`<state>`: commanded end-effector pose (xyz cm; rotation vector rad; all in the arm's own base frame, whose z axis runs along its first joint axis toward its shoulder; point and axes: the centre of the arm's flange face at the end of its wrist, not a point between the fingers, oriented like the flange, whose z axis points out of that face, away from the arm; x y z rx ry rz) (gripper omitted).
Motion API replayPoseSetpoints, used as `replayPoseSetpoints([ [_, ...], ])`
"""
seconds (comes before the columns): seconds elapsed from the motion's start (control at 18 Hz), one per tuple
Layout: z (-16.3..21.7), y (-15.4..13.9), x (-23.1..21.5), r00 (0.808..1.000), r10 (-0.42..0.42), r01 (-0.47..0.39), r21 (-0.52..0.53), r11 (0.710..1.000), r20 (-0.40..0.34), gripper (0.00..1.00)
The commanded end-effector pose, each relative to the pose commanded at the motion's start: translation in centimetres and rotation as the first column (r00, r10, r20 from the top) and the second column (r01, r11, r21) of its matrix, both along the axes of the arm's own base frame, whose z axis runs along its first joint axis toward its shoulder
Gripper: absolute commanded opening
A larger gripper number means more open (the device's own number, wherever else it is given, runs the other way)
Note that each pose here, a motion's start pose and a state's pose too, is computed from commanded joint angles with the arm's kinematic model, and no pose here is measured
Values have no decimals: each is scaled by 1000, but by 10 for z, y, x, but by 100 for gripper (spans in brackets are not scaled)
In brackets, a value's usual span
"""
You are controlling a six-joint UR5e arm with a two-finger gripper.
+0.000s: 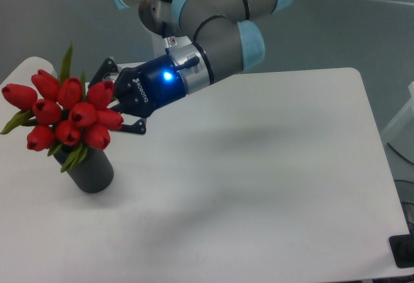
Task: Pick up the flowers from the vase
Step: 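Carry the tulip bunch away from the vase over the table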
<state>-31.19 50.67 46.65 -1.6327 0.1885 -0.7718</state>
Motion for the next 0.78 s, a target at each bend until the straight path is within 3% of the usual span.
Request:
replayPoseSetpoints([
  [0.22, -1, -14, -45, 997, 69, -69, 0, 998, -26, 8],
  [0.44, -27, -29, -103, 981, 156, -170, -124, 978, -112, 7],
  [0.61, -28, -27, -121, 945, 168, -251, -290, 924, -281, 7],
  [0.78, -40, -26, -130, 926, 157, -286, -366, 886, -344, 6],
])
